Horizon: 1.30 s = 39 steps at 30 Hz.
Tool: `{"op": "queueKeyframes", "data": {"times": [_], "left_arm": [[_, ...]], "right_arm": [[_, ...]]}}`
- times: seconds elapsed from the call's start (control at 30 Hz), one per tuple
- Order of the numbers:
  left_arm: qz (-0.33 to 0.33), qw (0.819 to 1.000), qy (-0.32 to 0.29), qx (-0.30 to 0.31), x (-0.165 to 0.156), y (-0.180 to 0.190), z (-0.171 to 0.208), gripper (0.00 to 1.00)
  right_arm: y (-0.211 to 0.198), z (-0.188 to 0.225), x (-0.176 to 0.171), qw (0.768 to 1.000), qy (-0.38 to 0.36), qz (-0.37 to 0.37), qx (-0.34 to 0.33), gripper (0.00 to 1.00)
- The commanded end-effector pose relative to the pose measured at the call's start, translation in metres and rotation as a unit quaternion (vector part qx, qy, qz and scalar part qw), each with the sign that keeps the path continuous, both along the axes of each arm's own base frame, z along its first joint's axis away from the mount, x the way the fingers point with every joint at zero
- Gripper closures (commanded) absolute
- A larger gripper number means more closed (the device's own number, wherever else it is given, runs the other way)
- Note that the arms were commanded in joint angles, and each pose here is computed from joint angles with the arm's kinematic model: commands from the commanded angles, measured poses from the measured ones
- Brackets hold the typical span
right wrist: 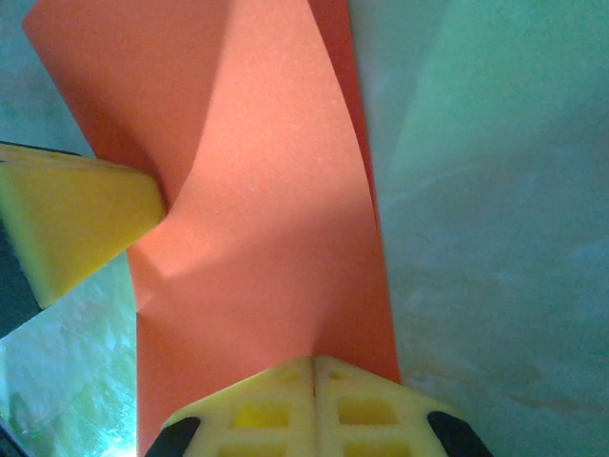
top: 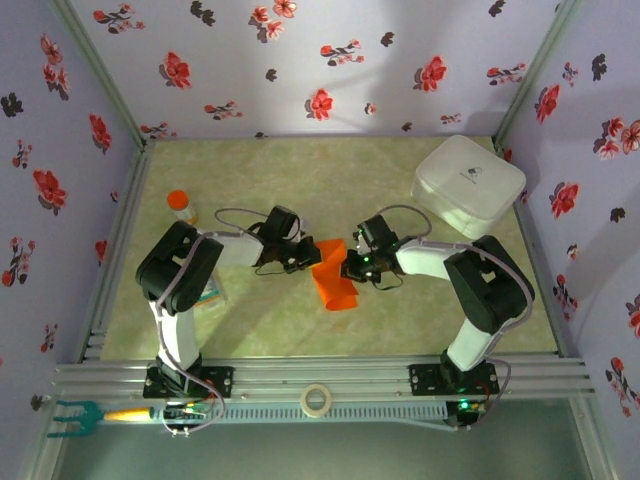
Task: Fold a paper plane with a square sheet of paper (pick it up from the middle)
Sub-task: First fold the square sheet of paper in half at the center of the table.
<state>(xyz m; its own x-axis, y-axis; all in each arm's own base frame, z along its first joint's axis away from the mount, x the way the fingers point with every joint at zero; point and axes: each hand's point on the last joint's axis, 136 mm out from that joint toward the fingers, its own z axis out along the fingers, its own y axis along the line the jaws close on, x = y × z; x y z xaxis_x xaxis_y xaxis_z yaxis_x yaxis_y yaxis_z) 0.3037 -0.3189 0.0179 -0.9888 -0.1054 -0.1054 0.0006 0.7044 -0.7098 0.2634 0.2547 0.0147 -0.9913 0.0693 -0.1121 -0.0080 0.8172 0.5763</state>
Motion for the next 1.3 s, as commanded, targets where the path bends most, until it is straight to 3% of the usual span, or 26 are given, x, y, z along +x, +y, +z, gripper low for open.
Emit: {"op": "queueKeyframes", "data": {"times": [0.0, 0.23, 0.7, 1.07, 1.27], "left_arm": [[0.005, 0.999, 0.018, 0.032, -0.003, 0.014, -0.016, 1.00], [-0.011, 1.000, -0.005, 0.026, 0.013, 0.004, 0.024, 0.99], [0.011, 0.997, 0.030, 0.068, 0.026, 0.029, -0.023, 0.99], [0.046, 0.986, 0.061, 0.145, 0.048, 0.050, -0.033, 1.00], [0.058, 0.986, 0.062, 0.146, 0.060, 0.052, -0.032, 1.00]], "right_arm": [[-0.037, -0.041, -0.029, 0.994, 0.064, -0.023, -0.084, 1.00], [-0.038, -0.041, -0.029, 0.994, 0.065, -0.024, -0.087, 1.00], [-0.038, -0.043, -0.031, 0.994, 0.068, -0.024, -0.087, 1.00], [-0.037, -0.044, -0.032, 0.994, 0.071, -0.022, -0.083, 1.00], [-0.037, -0.044, -0.033, 0.994, 0.072, -0.022, -0.083, 1.00]]}}
